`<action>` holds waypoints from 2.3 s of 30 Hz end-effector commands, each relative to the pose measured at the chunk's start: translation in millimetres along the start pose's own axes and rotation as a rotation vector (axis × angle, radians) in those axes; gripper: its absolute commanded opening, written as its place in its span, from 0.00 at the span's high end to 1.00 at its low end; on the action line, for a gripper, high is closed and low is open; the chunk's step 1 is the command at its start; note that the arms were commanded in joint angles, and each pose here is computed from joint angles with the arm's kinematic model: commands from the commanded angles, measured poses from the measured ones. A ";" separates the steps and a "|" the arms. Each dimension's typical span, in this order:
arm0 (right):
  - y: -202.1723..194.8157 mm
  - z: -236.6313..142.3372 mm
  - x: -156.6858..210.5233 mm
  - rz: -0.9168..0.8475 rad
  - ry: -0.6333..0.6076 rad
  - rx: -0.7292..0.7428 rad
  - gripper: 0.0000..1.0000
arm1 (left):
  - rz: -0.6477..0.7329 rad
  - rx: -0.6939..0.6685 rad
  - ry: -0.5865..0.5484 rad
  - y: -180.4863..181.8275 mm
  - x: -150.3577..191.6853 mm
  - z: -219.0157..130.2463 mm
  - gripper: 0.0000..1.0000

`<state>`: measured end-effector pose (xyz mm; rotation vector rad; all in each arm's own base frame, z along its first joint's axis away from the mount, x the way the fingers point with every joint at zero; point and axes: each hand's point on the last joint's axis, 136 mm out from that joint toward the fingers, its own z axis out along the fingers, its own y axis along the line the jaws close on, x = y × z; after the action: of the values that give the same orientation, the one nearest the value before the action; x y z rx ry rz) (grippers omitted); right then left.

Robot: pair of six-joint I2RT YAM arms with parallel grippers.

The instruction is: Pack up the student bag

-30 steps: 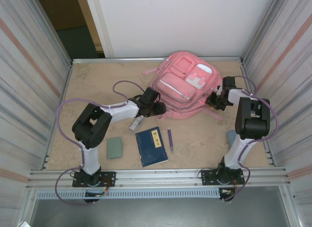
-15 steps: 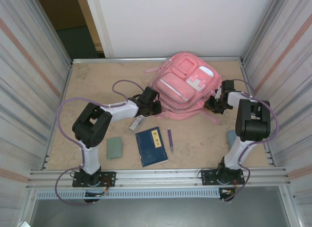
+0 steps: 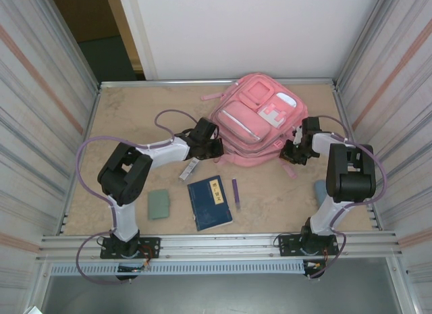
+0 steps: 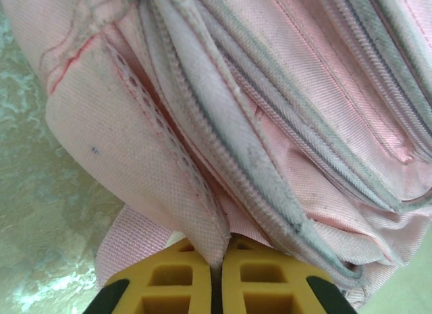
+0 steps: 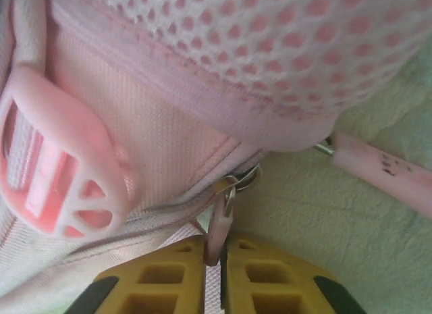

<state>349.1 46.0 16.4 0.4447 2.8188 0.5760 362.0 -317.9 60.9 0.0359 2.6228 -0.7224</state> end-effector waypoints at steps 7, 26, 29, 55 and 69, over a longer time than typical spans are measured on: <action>7.9 -18.5 7.1 -0.061 -0.019 0.034 1.00 | 0.058 0.127 -0.034 -40.8 -16.9 -12.7 1.00; -9.4 -18.4 4.3 -0.075 -0.016 0.139 0.73 | 0.060 0.176 -0.013 -48.9 -12.5 -13.8 1.00; -11.9 -12.3 1.0 -0.077 -0.011 0.158 0.69 | 0.057 0.182 -0.010 -48.7 -11.0 -14.0 1.00; -15.5 -20.3 -36.0 -0.119 -0.139 0.084 0.70 | 0.082 0.254 0.015 -62.6 -8.6 -26.5 1.00; -22.7 -16.5 -21.3 -0.103 -0.089 0.108 0.77 | 0.077 0.264 0.017 -63.1 -7.2 -27.0 1.00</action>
<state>364.4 14.5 29.7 0.3273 2.7465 0.3859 349.5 -340.4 72.9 0.1281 2.6278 -0.9057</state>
